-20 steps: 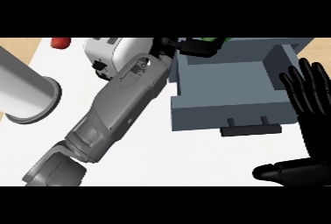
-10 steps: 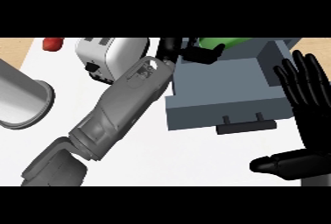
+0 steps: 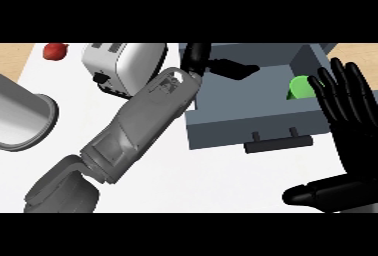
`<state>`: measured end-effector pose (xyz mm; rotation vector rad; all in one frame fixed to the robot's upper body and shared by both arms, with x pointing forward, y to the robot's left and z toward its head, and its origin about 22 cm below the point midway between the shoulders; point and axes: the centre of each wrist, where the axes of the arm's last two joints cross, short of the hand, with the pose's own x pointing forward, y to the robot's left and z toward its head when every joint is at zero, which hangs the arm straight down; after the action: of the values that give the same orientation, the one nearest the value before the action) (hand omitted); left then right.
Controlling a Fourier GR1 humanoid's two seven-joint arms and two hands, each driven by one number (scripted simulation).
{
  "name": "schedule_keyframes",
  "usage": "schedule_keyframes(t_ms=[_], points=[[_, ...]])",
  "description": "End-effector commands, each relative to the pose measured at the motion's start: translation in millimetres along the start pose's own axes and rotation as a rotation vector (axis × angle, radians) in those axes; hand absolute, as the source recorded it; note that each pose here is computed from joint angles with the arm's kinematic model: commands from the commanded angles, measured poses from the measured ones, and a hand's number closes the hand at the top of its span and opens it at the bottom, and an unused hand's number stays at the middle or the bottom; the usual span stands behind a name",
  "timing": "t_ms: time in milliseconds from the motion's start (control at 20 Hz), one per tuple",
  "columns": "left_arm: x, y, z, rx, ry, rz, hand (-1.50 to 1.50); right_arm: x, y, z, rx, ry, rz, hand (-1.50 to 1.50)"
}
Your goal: Pick up the cup, place it into the drawer and close the drawer
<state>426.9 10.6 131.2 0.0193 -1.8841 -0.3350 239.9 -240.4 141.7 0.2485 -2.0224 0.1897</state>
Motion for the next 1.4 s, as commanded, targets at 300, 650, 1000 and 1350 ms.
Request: schedule_keyframes(t_ms=[300, 650, 1000, 1350], points=[[13, -6, 3, 0.002, -0.120, 0.233, -1.50, 7, -9, 11, 0.003, 0.010, -0.073, -1.50], [17, -1, 7, 0.002, -0.100, 0.360, -1.50, 14, -25, 17, 0.046, -0.001, -0.041, 1.50], [6, 55, 16, 0.124, -0.093, 0.427, -1.50, 30, -27, 30, 0.186, 0.058, 0.187, 1.50], [-20, 123, 64, 0.181, -0.054, 0.412, -1.50, 16, -17, 24, 0.219, 0.141, 0.323, 1.50]])
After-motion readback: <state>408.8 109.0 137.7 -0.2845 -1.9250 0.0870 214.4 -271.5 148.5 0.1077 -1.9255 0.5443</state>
